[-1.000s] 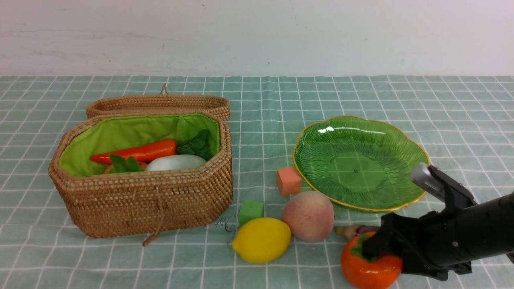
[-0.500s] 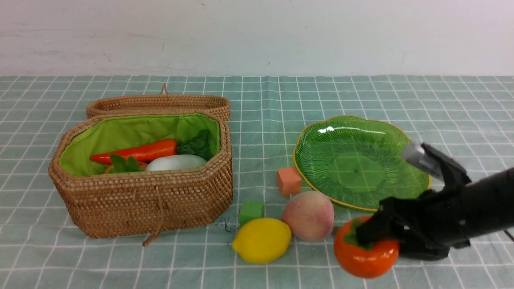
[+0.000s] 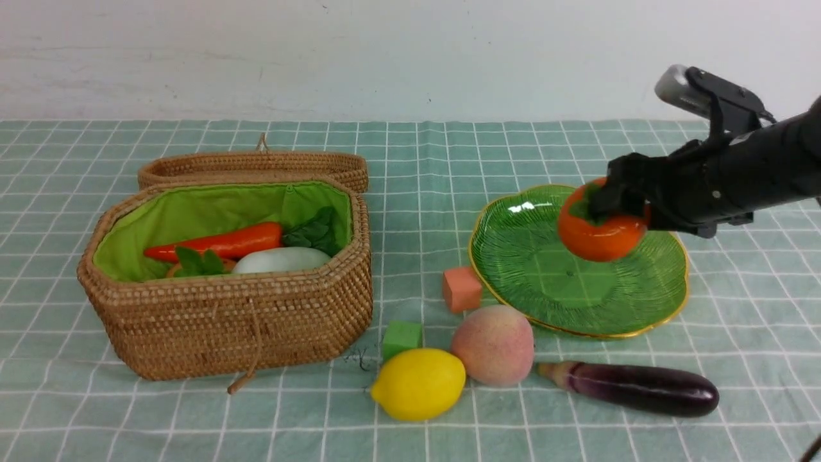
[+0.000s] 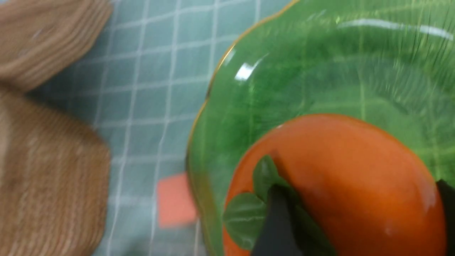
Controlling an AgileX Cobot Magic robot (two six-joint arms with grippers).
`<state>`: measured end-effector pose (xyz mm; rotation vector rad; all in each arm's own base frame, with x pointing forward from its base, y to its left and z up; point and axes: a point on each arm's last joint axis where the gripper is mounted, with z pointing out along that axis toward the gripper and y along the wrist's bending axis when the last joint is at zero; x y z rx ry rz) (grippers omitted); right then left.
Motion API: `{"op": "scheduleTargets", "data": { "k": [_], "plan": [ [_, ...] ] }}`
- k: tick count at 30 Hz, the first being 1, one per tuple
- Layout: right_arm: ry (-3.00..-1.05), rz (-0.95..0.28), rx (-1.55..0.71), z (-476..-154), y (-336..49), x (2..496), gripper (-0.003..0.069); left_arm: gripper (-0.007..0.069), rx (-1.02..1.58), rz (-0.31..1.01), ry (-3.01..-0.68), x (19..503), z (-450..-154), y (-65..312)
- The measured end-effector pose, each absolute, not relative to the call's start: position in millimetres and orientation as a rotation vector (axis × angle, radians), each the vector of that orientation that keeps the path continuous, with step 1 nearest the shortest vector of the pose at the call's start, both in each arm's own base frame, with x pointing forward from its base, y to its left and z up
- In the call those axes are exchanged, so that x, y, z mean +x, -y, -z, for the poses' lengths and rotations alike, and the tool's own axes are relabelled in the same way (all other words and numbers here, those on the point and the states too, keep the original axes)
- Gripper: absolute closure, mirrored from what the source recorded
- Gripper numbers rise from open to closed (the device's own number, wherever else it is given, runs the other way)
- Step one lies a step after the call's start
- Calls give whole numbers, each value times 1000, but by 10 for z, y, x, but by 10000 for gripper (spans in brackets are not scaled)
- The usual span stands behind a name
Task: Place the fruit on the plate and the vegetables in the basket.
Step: Grab a tomato with your right arm and place it on the plate on the right.
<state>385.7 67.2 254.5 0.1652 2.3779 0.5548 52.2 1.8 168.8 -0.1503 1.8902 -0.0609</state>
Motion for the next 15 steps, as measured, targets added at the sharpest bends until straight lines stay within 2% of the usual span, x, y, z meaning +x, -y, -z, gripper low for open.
{"op": "scheduleTargets", "data": {
  "k": [7, 13, 14, 15],
  "plan": [
    [-2435, -622, 341, -1892, -729, 4358, 156, 601, -150, 61, -1890, 522, -1688, -18],
    [-2457, -627, 345, -1806, -714, 4401, 144, 599, -150, 61, -1890, 522, -1688, -18],
    [-2461, -628, 337, -1805, -717, 4397, 127, 598, -150, 61, -1890, 522, -1688, -18],
    [-2469, -630, 324, -1802, -721, 4391, 76, 596, -150, 61, -1890, 522, -1688, -18]
  ]
}}
